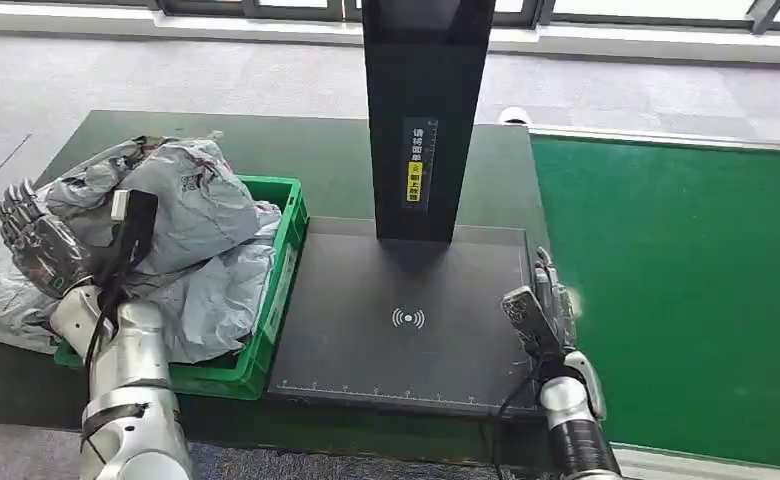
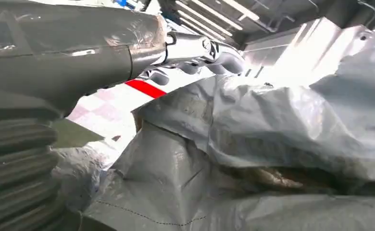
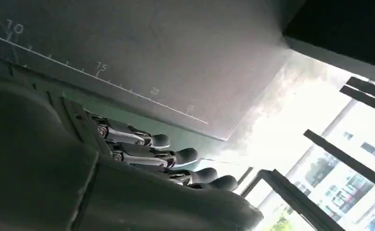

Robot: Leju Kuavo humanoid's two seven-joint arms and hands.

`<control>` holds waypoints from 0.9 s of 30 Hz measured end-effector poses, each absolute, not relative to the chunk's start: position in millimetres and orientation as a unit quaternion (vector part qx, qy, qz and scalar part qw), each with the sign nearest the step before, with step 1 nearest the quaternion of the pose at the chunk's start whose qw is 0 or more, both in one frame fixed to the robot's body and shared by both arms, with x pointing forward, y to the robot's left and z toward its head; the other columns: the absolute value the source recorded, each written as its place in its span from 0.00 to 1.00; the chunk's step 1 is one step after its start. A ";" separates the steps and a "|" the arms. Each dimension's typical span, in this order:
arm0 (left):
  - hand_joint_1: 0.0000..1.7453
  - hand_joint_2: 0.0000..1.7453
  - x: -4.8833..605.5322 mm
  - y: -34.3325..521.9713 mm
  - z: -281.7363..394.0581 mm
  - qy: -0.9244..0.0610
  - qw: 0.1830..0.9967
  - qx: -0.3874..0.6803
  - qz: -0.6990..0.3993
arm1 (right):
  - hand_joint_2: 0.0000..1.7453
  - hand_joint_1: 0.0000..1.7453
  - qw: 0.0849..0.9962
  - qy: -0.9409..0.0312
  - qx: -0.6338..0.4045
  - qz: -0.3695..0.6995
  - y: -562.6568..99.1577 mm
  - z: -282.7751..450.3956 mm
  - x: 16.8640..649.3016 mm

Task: Moved the parcel from conveyor to table for the left to box.

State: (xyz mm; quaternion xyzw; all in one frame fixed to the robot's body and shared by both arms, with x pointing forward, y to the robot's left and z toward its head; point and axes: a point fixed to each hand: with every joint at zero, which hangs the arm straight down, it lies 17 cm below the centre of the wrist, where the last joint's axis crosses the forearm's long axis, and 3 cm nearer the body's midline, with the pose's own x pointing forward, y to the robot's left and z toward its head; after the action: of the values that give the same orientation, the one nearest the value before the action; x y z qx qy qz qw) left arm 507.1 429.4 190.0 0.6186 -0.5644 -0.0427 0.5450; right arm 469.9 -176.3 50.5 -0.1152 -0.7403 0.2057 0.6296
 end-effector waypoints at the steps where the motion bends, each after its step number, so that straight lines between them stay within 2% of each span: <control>1: 0.00 1.00 510.1 425.0 188.4 -0.566 0.547 0.615 -0.048 | 0.00 0.00 0.630 -0.740 -0.116 0.206 -176.7 49.9 469.6; 10: 0.00 1.00 512.6 416.9 185.2 -0.579 0.543 0.605 -0.058 | 0.00 0.00 0.634 -0.737 -0.111 0.208 -175.4 45.9 466.6; 11: 0.00 0.00 512.8 416.6 185.3 -0.579 0.543 0.605 -0.059 | 0.00 0.00 0.634 -0.737 -0.111 0.208 -175.4 45.7 466.5; 16: 0.00 0.00 513.0 414.0 186.5 -0.588 0.537 0.602 -0.062 | 0.00 0.00 0.634 -0.737 -0.111 0.208 -175.4 45.7 466.5; 20: 0.00 0.00 507.4 410.3 208.1 -0.639 0.488 0.592 -0.052 | 0.00 0.00 0.634 -0.737 -0.111 0.208 -175.4 45.7 466.6; 22: 0.00 0.00 491.4 423.2 219.8 -0.671 0.455 0.586 -0.001 | 0.00 0.00 0.634 -0.736 -0.111 0.208 -175.1 45.7 467.7; 27: 0.00 0.00 437.5 473.6 221.6 -0.671 0.438 0.565 0.197 | 0.00 0.00 0.636 -0.735 -0.114 0.205 -175.6 44.0 468.9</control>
State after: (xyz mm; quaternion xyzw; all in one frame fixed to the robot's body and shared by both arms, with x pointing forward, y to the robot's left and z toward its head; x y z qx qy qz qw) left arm 437.5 473.6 221.6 0.5646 -0.6714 0.1972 0.4377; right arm 468.9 -175.6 44.0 -0.1139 -0.7353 0.2054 0.6358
